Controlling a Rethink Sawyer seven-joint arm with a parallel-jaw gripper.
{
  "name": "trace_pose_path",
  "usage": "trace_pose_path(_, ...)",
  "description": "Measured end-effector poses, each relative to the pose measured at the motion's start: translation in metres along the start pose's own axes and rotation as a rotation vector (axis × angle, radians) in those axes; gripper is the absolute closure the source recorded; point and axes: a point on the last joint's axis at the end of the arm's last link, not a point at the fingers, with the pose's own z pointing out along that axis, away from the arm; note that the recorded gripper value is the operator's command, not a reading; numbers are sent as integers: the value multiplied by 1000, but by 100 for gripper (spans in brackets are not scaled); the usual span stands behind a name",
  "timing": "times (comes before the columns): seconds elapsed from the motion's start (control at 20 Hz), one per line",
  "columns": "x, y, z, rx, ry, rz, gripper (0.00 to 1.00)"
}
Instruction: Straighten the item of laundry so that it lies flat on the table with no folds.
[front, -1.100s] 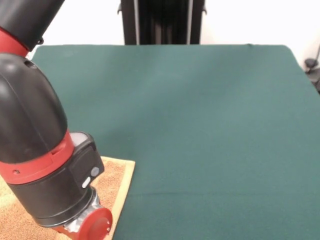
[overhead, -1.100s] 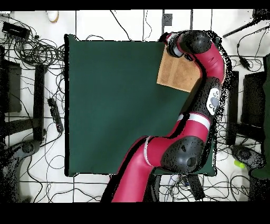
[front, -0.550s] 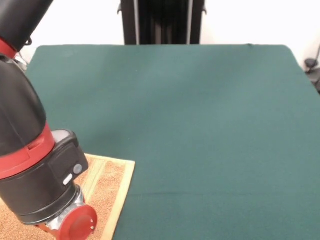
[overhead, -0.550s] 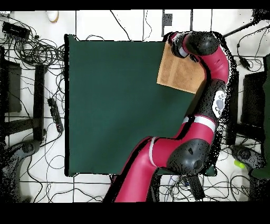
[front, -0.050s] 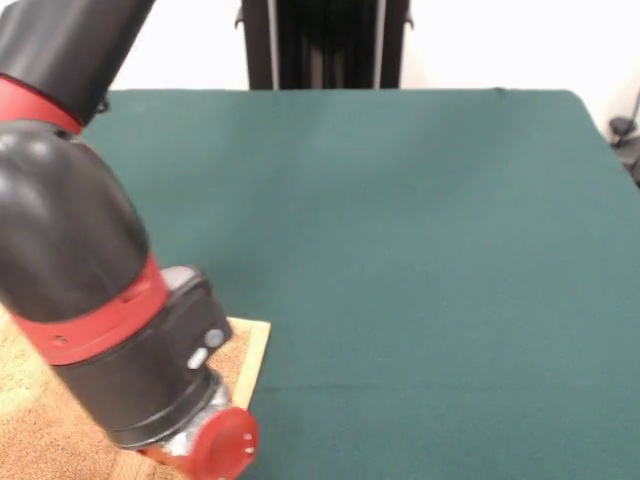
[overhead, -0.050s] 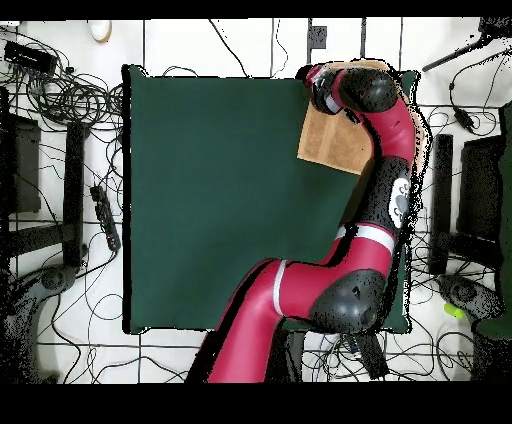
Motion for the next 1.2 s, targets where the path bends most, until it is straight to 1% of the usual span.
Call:
trace_pose_path(0.05, 7, 4, 4, 14, -16, 1, 100)
trace_pose_path(0.3, 14, 8, 2, 58, -135, 46, 100)
trace_pose_path(0.45, 14, 2, -9, 95, -219, 73, 100)
trace_pose_path(0.6, 11, -7, -22, 127, -267, 78, 100)
trace_pose_path(0.7, 8, -13, -32, 154, -282, 60, 100)
trace_pose_path(0.85, 2, -17, -44, 181, -274, 17, 100)
trace_pose_path(1.0, -4, -16, -52, 196, -228, -29, 100)
trace_pose_path(1.05, -8, -14, -57, 200, -180, -57, 100)
trace_pose_path(1.1, -10, -13, -61, 202, -146, -72, 100)
trace_pose_path(1.2, -13, -13, -65, 200, -103, -83, 100)
